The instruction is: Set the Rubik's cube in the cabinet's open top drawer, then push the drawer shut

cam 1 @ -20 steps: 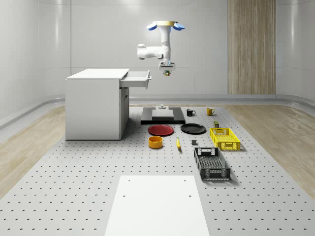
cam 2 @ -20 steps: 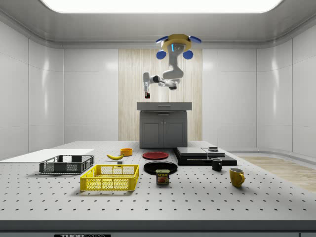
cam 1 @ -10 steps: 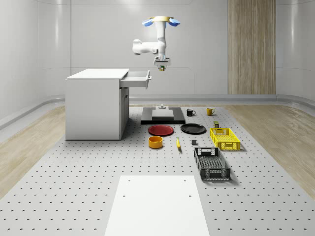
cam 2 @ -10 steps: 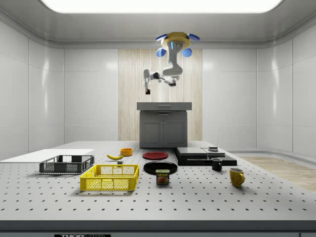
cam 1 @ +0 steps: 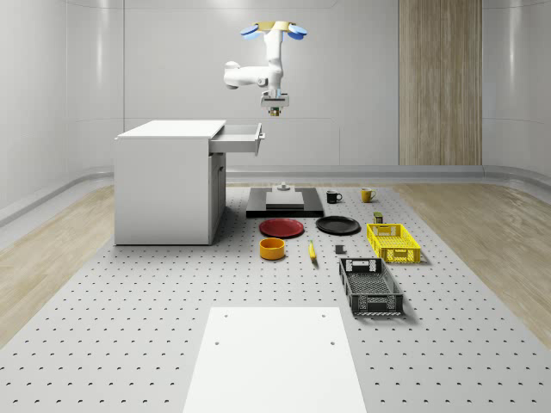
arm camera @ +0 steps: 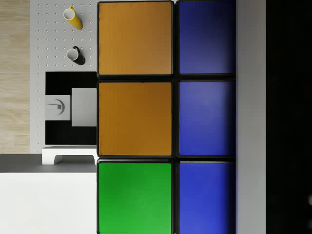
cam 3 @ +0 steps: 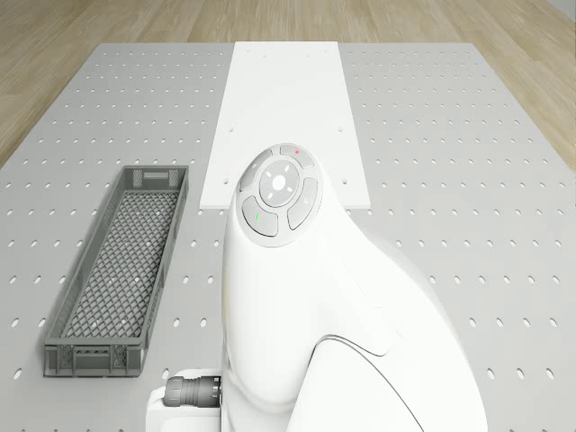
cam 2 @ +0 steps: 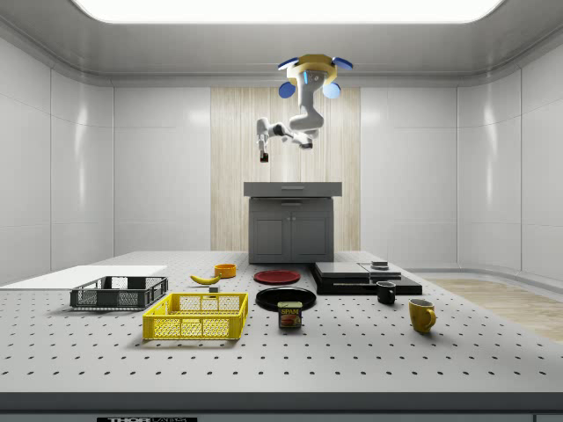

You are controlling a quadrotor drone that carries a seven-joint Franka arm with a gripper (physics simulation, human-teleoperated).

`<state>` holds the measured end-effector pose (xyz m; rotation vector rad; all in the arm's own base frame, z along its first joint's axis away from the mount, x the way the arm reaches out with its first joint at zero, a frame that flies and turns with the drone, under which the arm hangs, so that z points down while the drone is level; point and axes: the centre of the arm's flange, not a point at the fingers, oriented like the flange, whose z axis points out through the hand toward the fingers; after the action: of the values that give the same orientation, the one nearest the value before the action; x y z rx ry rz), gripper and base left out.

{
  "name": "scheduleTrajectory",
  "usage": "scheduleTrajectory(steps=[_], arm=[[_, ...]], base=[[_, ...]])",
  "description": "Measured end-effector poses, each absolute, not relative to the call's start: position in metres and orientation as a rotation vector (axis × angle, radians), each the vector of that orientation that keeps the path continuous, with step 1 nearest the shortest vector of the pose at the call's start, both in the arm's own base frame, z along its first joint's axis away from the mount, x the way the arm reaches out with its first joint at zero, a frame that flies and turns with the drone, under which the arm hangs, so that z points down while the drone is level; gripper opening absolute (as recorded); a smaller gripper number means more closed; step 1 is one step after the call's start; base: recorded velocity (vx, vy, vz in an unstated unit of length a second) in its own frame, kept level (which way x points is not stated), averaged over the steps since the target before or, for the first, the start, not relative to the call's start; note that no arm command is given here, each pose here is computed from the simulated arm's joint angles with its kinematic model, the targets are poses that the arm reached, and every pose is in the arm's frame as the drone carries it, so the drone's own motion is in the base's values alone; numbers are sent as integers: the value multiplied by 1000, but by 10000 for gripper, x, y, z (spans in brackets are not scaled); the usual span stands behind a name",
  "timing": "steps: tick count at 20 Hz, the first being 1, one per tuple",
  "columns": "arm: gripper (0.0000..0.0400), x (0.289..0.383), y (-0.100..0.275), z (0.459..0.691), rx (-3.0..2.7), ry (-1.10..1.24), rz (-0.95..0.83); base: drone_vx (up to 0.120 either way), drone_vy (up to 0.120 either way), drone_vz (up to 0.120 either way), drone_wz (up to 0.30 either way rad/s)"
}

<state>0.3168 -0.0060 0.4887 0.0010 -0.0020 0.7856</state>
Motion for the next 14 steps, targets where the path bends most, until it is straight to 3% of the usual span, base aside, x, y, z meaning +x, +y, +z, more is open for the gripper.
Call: scheduleTrajectory(steps=[3, 7, 14], arm=[[325, 3167, -60, 4887, 1, -2, 786], [325, 3167, -60, 4887, 1, -2, 786], [325, 3167, -60, 4887, 1, -2, 786]], base=[[0, -120, 0, 0], [0, -120, -120, 0], [0, -120, -29, 0]])
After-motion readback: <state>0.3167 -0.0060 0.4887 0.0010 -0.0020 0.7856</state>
